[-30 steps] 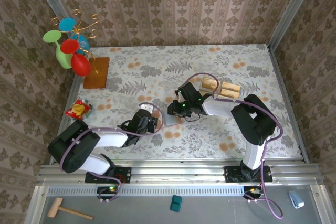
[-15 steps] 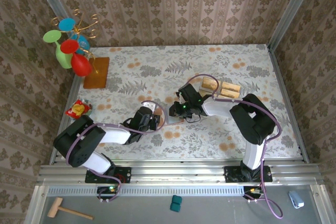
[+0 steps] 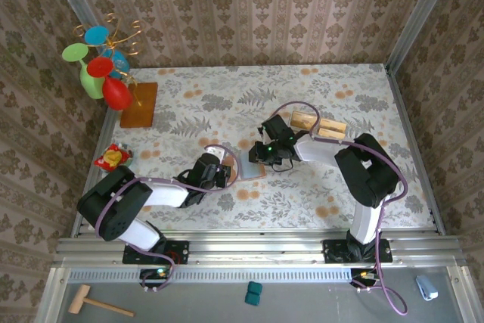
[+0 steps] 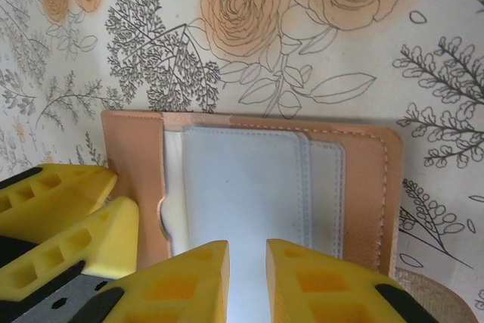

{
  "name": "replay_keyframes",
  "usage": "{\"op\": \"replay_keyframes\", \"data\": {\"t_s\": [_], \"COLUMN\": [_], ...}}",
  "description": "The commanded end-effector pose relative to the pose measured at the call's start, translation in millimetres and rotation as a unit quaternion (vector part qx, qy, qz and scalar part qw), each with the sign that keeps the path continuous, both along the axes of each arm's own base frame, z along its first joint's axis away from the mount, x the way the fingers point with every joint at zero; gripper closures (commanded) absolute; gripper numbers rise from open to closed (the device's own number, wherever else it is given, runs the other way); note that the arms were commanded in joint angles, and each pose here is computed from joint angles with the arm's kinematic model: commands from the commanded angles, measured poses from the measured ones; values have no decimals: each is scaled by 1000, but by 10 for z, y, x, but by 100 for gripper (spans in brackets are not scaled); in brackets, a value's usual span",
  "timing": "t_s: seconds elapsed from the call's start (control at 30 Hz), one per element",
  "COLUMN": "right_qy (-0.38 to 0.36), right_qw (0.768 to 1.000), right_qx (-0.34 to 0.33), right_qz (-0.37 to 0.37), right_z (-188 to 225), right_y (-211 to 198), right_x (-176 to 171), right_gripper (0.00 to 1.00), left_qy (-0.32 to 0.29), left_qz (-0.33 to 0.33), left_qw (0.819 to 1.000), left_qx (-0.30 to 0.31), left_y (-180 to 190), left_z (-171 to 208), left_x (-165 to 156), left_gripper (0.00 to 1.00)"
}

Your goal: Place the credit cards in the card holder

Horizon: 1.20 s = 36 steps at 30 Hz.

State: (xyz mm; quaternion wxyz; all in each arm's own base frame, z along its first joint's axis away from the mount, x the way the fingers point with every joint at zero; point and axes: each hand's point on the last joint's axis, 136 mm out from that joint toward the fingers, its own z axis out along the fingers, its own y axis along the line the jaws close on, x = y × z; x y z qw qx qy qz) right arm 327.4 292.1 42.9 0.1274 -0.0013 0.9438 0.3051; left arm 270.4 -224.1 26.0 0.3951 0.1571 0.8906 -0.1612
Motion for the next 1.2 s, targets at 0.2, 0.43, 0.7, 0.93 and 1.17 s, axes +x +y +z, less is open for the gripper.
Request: {"op": "replay_keyframes", "data": {"t_s": [0.2,0.43,0.7,0.93,1.17], "right_qy": [8,18,21,25,27], "right_qw": [1000,1000,1000,1000,1000], "right_qx": [-11,-2,8,7,10], "right_qz": [7,7,10,5,0], "right_z": [-135,-237,-252,-299,-323], "right_y": [2,75,190,161,153], "right_x": [3,-46,-66,-95,-109], "right_gripper": [78,78,78,78,78], "left_qy": [23,22,23,3,-26], "left_qz": [-13,-16,-19,-16,-21], "left_qw": [999,999,999,1000,999], "left_qx": [20,18,16,4,-18], "left_y": [18,0,-22,-26,-29], "left_z": [-116,-102,-81,129,474], "left_x": [-54,-47,-42,-10,-16], "left_gripper": [68,68,68,57,47]}}
